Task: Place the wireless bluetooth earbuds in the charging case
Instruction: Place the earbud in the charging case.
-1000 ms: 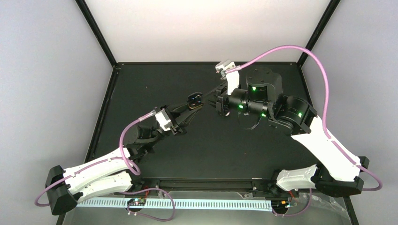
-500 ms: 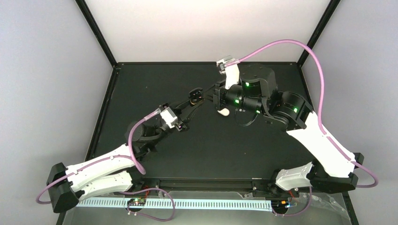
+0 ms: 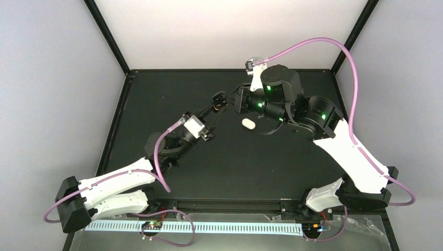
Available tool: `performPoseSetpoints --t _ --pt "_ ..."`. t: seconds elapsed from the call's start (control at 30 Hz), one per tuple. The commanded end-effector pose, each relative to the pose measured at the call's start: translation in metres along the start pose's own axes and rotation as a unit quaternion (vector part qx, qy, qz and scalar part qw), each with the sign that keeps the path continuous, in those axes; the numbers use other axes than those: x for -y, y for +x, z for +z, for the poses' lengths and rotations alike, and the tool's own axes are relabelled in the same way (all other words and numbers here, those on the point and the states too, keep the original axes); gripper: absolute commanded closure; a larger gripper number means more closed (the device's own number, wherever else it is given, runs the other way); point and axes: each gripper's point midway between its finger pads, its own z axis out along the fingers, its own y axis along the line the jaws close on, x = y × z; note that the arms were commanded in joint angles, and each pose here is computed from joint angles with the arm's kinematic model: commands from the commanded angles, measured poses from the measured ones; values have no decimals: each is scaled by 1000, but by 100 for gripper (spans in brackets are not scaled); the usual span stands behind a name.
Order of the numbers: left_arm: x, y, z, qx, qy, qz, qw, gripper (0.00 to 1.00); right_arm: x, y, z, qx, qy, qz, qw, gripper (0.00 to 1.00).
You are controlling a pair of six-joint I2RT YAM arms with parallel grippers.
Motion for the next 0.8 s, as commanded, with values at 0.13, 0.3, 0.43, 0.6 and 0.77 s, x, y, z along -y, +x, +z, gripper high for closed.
performPoseSetpoints --t 0.13,0.3,0.43,0.6,0.77 --pt "-8 4 15 -1 -34 15 999 98 -20 10 5 -28 -41 55 997 99" --pt "-7 8 17 -1 -39 15 999 98 -25 6 5 -22 -53 63 996 96" --pt "-8 13 18 -9 -45 18 999 98 -28 2 6 -18 -65 75 995 85" --pt "-8 16 19 -12 -50 18 999 98 -31 0 10 -21 -76 85 993 69" --pt "-9 18 19 -15 -54 17 998 98 -27 -3 4 -15 -68 84 994 57"
